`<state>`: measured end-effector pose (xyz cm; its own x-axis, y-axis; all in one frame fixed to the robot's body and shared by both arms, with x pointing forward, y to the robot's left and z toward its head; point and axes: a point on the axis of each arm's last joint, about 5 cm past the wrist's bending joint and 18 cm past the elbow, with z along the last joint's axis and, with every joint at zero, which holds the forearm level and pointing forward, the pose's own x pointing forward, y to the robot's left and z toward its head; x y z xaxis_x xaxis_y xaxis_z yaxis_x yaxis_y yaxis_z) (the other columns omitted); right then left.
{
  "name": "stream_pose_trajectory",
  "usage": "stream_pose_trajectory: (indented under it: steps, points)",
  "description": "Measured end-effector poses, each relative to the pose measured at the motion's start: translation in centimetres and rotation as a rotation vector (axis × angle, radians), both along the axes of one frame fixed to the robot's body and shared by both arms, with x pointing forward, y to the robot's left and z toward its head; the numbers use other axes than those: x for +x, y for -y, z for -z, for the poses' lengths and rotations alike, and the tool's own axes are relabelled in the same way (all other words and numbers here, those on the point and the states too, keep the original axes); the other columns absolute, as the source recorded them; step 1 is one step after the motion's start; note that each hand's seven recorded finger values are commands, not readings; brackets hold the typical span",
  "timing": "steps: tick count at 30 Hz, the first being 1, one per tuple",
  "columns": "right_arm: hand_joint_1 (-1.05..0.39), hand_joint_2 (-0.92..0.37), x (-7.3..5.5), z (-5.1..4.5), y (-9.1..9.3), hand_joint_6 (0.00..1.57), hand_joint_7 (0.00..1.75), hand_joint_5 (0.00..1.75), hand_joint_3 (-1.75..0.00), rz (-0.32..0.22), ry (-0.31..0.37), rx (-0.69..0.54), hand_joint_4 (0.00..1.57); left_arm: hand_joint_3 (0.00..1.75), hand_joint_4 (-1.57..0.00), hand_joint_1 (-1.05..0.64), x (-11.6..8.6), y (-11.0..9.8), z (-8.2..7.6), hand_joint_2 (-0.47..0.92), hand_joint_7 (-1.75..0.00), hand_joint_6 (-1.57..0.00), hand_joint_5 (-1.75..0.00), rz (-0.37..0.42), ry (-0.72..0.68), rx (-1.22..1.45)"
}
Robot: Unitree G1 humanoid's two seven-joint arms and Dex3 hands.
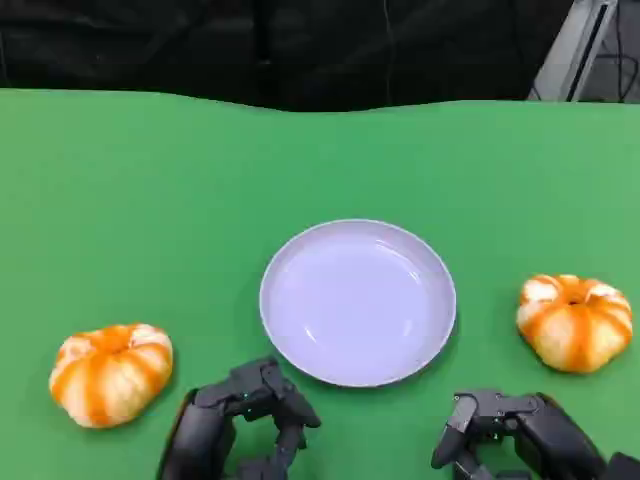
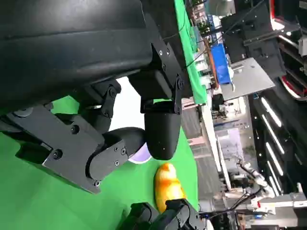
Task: Grasp the bread from the table and place it into the plate.
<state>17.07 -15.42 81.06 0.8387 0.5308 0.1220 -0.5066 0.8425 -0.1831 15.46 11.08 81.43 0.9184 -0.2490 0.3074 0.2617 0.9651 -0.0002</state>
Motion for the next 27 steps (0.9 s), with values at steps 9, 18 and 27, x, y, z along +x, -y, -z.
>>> stream_pose_trajectory:
  steps: [9, 18, 27]
  points:
    - [-0.15, -0.65, -0.06, 0.08, 0.02, 0.86, 1.13, 1.47, -0.89, 0.000, -0.001, 0.000, 0.81, 1.12, -0.79, -0.15, -0.02, 0.03, 0.05, 0.54, -1.35, -0.81, -1.60, 0.000, -0.004, -0.002]
    - [-0.14, -0.65, -0.06, 0.07, 0.02, 0.86, 1.12, 1.46, -0.89, 0.000, 0.002, 0.000, 0.81, 0.90, -0.90, -0.12, -0.04, 0.10, 0.06, 0.65, -0.91, -0.95, -1.25, -0.002, -0.006, -0.007]
    - [-0.13, -0.66, -0.04, 0.06, 0.01, 0.87, 1.12, 1.46, -0.88, 0.000, 0.003, -0.002, 0.83, 0.26, -0.99, -0.17, 0.06, 0.11, -0.49, 0.91, -0.01, -0.89, -0.01, -0.028, -0.027, -0.095]
